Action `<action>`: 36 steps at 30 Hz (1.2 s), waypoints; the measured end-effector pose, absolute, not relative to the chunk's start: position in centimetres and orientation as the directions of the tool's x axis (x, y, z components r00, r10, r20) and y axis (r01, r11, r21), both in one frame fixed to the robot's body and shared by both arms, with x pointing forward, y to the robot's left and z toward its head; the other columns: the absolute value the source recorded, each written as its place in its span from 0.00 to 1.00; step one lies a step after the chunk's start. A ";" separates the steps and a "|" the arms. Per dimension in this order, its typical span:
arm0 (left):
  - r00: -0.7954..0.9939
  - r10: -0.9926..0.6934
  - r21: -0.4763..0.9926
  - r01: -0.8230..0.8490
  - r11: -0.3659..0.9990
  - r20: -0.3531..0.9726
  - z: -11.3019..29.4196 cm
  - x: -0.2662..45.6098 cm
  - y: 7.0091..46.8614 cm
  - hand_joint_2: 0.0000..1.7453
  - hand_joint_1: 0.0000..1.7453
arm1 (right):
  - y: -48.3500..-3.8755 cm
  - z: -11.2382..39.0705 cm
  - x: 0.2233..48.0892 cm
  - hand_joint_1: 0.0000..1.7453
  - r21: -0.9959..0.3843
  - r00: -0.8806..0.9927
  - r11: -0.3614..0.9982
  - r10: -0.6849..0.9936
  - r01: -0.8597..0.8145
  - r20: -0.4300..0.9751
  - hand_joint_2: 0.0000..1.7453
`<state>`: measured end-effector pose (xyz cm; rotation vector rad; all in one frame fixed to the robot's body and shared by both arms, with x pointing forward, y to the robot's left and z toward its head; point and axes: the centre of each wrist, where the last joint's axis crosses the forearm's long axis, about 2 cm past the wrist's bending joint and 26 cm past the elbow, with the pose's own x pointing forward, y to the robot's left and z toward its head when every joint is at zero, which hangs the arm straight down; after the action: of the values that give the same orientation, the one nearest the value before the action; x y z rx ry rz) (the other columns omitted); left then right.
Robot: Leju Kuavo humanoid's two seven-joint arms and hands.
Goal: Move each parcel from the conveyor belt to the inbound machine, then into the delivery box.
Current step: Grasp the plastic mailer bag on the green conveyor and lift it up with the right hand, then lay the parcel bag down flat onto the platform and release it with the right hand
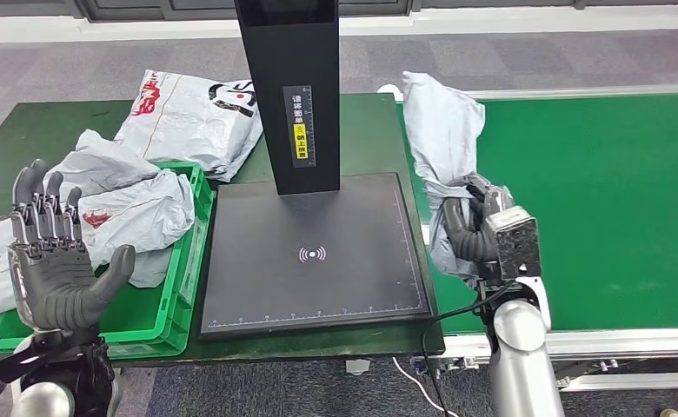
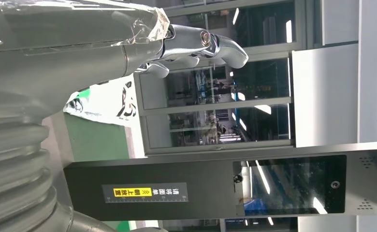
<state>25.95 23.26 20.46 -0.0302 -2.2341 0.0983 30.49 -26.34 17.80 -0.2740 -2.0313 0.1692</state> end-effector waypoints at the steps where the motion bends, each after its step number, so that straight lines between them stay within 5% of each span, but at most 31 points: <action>1: -0.617 0.056 -0.082 -0.013 0.997 0.785 20.5 26.0 23.2 1.00 0.00 | -25.9 17.9 30.8 1.00 -0.240 -0.438 0.965 0.262 0.105 0.860 1.00; 16: -0.618 0.060 -0.085 -0.011 0.996 0.784 20.8 26.9 23.0 1.00 0.00 | -22.1 17.5 34.7 1.00 -0.251 -0.390 0.967 0.214 -0.044 0.896 1.00; 24: -0.628 0.084 -0.098 0.013 0.995 0.774 21.9 28.3 22.4 1.00 0.00 | -16.1 16.8 38.4 1.00 -0.252 -0.266 0.934 0.183 -0.255 0.947 1.00; 36: -0.624 0.106 -0.100 0.044 0.994 0.774 22.6 29.8 21.5 1.00 0.00 | -10.0 13.7 37.8 1.00 -0.219 -0.058 0.842 0.219 -0.494 0.974 1.00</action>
<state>29.76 21.52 22.64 -0.1038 -2.2446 0.0883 37.81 -10.01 13.68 0.2275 -1.5240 0.5896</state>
